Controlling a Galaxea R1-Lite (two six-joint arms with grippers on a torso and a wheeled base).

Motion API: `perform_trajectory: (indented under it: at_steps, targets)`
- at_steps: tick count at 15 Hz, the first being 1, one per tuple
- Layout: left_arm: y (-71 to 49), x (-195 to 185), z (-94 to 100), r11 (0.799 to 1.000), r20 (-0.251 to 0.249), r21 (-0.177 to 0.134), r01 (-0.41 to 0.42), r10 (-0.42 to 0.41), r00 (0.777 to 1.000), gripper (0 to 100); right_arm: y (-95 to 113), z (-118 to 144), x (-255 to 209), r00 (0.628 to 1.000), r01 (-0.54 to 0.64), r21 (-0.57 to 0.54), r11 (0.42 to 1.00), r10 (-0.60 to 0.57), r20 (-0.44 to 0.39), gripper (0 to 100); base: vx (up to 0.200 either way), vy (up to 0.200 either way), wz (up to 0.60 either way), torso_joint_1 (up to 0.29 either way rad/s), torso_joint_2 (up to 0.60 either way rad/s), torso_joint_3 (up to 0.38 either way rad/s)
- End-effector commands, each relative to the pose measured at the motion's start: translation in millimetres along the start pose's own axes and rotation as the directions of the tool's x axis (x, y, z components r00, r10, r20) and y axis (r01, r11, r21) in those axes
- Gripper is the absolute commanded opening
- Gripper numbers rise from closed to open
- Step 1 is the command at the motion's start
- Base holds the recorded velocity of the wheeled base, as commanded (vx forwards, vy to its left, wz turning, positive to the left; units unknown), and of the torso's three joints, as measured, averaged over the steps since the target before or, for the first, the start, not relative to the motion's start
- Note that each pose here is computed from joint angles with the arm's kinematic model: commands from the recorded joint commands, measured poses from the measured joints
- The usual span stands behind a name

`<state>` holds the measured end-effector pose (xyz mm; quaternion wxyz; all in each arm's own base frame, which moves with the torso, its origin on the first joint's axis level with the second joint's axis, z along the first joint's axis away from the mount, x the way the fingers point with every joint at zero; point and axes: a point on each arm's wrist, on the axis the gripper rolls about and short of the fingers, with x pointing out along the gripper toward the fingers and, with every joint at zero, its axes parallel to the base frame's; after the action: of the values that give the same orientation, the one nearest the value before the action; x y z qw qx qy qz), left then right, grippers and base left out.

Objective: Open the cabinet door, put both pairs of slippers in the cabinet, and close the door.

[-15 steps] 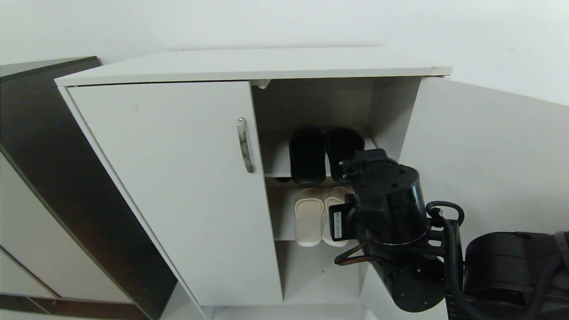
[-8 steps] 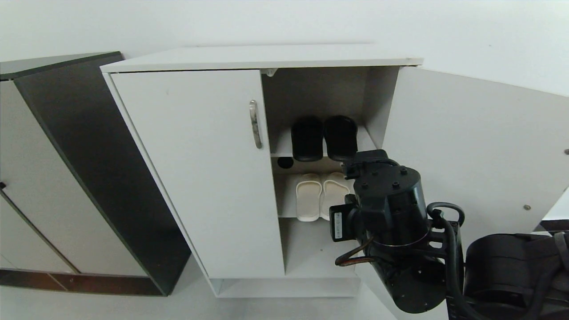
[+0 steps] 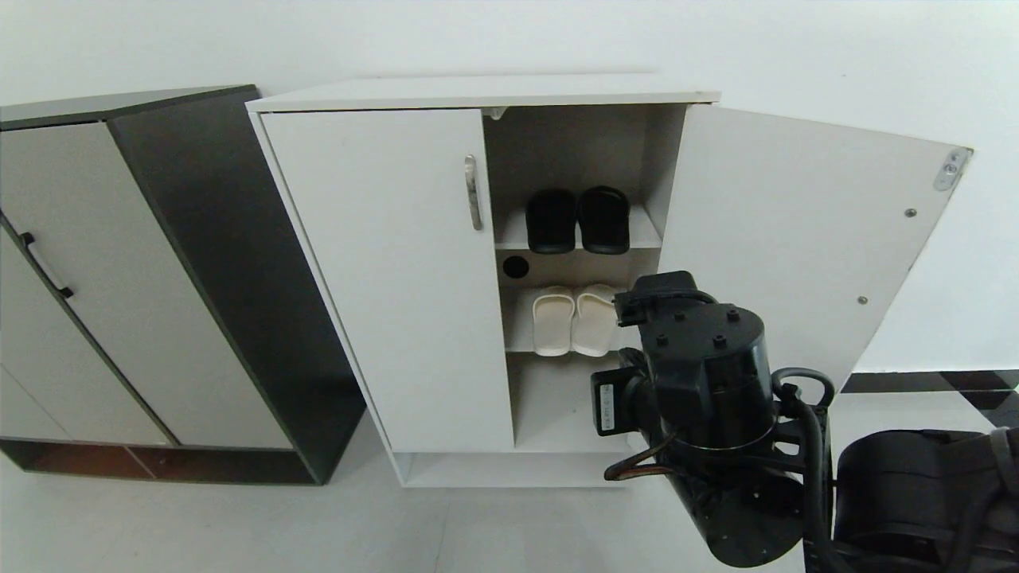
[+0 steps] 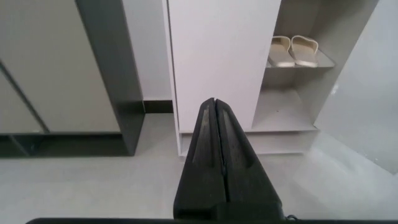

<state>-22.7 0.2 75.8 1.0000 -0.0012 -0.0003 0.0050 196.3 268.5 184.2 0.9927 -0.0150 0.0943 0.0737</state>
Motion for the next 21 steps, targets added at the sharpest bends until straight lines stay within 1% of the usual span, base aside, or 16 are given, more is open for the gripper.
perform_trajectory:
  at_steps: [1, 2, 4, 13, 16, 19, 21]
  targets:
    - [0.0, 0, 0.1, 1.0, 0.001, -0.001, -0.001, 0.001, 1.0, 0, -3, -5, 1, 1.0, 0.006, -0.02, 1.0, -0.006, -0.001, 0, 0.0, 0.0, 0.0, 0.0, 0.0, 0.0]
    - [0.0, 0, 0.1, 1.0, 0.001, -0.001, -0.001, 0.001, 1.0, 0, -5, -6, 3, 1.0, 0.006, -0.015, 1.0, -0.006, 0.024, 0, 0.0, 0.0, 0.0, 0.0, 0.0, 0.0]
    - [0.0, 0, 0.1, 1.0, 0.001, -0.001, -0.001, 0.001, 1.0, 0, -7, -9, 3, 0.999, 0.003, -0.032, 0.999, -0.002, 0.036, 0, 0.0, 0.0, 0.0, 0.0, 0.0, 0.0]
    - [0.0, 0, 0.1, 1.0, 0.001, -0.001, -0.001, 0.001, 1.0, 0, -7, -16, 8, 1.0, 0.012, -0.045, 0.999, -0.011, 0.027, 0, 0.0, 0.0, 0.0, 0.0, 0.0, 0.0]
    - [0.0, 0, 0.1, 1.0, 0.001, -0.001, -0.001, 0.001, 1.0, 0, -7, -18, 8, 1.0, -0.005, -0.051, 0.999, 0.006, 0.019, 0, 0.0, 0.0, 0.0, 0.0, 0.0, 0.0]
    - [0.0, 0, 0.1, 1.0, 0.001, -0.001, -0.001, 0.001, 1.0, 0, -8, -18, 10, 1.0, 0.001, -0.054, 0.999, 0.0, 0.016, 0, 0.0, 0.0, 0.0, 0.014, -0.15, -0.224]
    - [0.0, 0, 0.1, 1.0, 0.001, -0.001, -0.001, 0.001, 1.0, 0, -8, -18, 10, 1.0, 0.001, -0.052, 0.999, 0.0, 0.016, 0, 0.0, 0.0, 0.0, 0.049, -0.46, -0.356]
